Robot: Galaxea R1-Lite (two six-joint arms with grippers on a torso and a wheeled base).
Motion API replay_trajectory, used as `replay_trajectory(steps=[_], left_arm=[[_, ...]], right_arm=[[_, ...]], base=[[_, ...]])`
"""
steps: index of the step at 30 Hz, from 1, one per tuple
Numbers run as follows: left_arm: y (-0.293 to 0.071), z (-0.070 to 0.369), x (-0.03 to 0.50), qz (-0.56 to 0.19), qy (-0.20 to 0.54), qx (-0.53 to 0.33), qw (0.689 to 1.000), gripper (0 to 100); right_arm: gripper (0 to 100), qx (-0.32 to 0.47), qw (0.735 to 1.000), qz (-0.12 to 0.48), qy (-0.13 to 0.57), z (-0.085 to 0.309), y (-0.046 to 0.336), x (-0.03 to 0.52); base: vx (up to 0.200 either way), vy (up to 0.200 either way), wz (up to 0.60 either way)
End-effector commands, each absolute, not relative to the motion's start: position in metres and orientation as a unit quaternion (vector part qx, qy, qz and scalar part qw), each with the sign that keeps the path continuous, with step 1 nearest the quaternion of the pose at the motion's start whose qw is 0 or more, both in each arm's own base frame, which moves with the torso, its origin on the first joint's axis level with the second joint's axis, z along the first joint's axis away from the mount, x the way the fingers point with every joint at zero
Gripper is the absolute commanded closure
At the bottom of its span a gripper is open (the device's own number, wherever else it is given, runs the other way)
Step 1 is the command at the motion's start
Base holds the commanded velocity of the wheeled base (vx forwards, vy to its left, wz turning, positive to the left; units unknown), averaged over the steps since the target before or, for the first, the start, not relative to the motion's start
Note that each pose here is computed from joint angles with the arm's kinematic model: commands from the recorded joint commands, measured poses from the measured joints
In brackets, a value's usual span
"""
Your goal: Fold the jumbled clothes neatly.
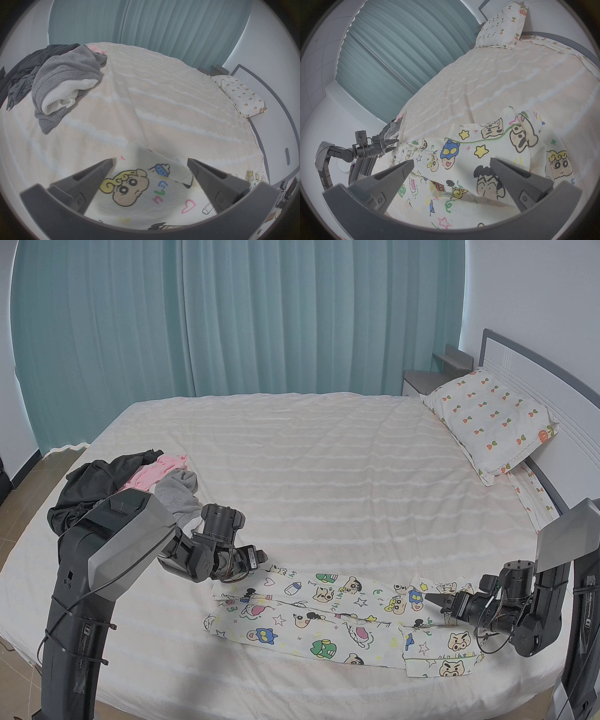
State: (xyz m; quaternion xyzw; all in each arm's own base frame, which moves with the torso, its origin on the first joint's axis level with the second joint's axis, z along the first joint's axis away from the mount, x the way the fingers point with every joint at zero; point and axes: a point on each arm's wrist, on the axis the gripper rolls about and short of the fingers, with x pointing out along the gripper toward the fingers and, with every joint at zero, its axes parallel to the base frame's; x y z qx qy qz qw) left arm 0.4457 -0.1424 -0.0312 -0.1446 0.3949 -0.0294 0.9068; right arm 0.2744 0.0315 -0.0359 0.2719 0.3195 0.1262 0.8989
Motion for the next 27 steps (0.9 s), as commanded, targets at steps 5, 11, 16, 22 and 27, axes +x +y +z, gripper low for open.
replay_trajectory(steps=[5,11,16,22,27], left_arm=[[-0.137,-0.027,0.445,-0.021,0.391,-0.154,0.907,100],[-0.135,-0.014,0.443,-0.018,0.382,-0.166,0.909,100],[-0.138,0.003,0.442,-0.029,0.359,-0.172,0.917,100],[-0.147,0.013,0.448,-0.051,0.309,-0.18,0.932,100],[-0.149,0.016,0.449,-0.054,0.303,-0.18,0.934,100]], right_arm=[[0,0.271,0.9,0.129,0.315,-0.035,0.032,0.274],[0,0.271,0.9,0.129,0.316,-0.035,0.032,0.274],[0,0.271,0.9,0.129,0.315,-0.035,0.032,0.274],[0,0.271,0.9,0.128,0.316,-0.035,0.032,0.274],[0,0.271,0.9,0.128,0.316,-0.035,0.032,0.274]], base=[[0.0,0.0,0.0],[0.0,0.0,0.0],[0.0,0.0,0.0],[0.0,0.0,0.0],[0.0,0.0,0.0]])
